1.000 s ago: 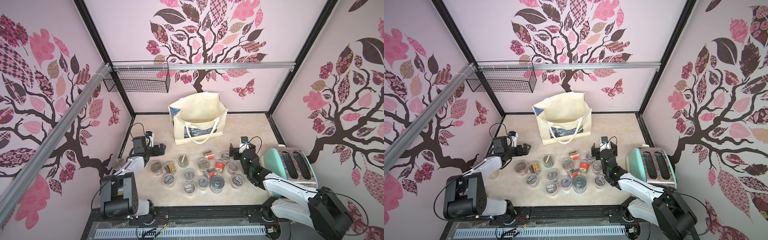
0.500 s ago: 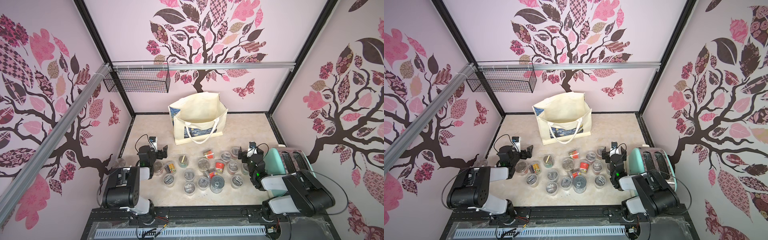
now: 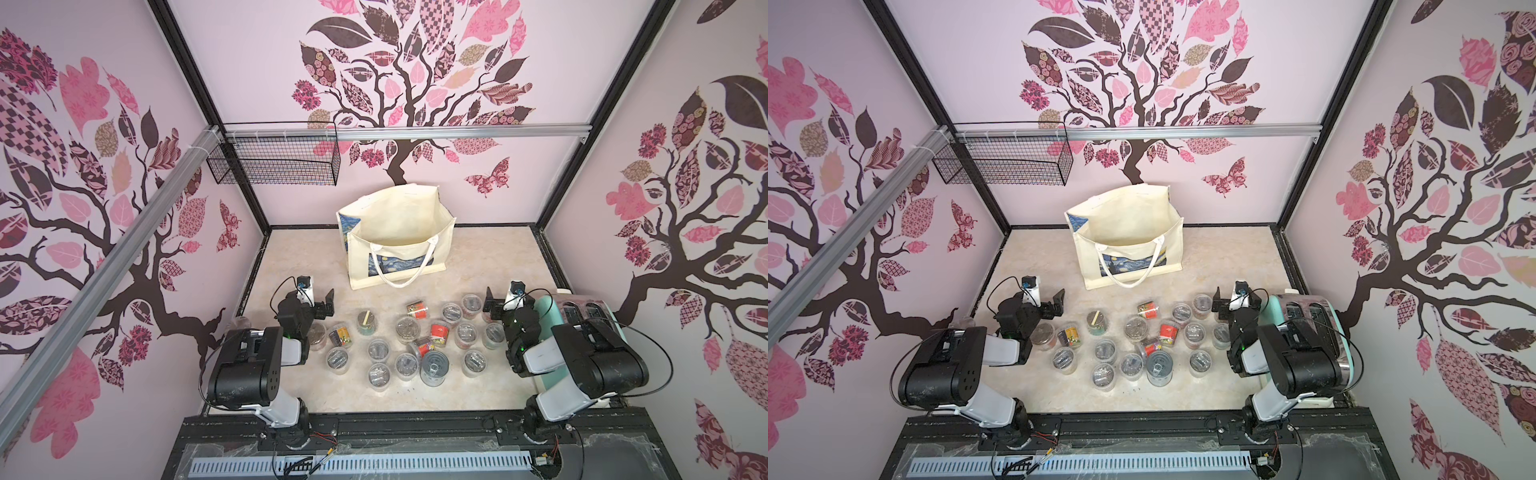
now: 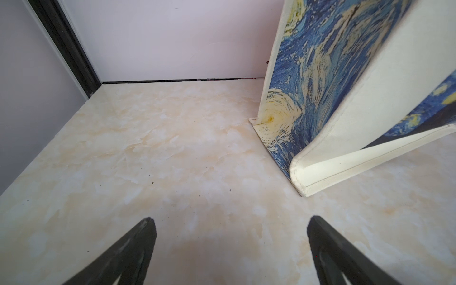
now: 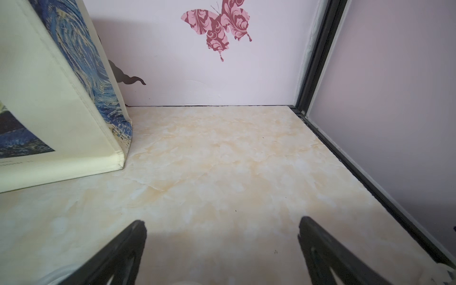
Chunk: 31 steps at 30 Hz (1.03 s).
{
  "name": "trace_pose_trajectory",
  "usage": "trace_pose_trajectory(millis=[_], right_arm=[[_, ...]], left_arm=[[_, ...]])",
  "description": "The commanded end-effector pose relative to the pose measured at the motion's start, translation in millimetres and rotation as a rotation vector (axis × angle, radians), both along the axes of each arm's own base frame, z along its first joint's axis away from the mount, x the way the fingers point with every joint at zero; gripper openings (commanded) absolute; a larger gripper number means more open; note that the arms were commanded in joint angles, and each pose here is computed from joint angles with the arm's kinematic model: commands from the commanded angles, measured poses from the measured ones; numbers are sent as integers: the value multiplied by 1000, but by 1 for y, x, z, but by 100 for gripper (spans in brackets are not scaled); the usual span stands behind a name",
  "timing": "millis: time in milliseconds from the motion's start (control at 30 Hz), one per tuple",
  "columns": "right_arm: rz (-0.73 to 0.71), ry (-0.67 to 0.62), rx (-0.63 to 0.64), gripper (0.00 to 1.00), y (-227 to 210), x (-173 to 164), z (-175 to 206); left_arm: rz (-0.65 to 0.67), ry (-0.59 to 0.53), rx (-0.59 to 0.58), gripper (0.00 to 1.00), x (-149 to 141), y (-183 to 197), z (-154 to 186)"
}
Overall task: Take out the seed jars from the canvas bag
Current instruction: Reset both arms
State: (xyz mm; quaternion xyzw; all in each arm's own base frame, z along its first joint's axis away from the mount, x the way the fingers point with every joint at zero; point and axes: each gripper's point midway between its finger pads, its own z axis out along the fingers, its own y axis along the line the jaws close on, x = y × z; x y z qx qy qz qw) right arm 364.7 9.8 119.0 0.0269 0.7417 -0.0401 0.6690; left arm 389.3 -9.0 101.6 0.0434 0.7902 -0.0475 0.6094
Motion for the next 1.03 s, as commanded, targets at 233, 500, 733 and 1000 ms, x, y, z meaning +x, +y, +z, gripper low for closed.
trace_pose_trajectory(millis=[233,500,733,1000], right_arm=[[0,-28,23,100,0,2,6],[-13,-39,25,100,-2,0,7],[-9,9,37,99,-3,11,1],[-11,-24,36,100,-4,4,6]], left_arm=[[10,-10,14,98,1,0,4],[12,-5,13,98,1,0,3],[13,-1,11,98,2,0,3],[15,-2,12,98,2,0,4]])
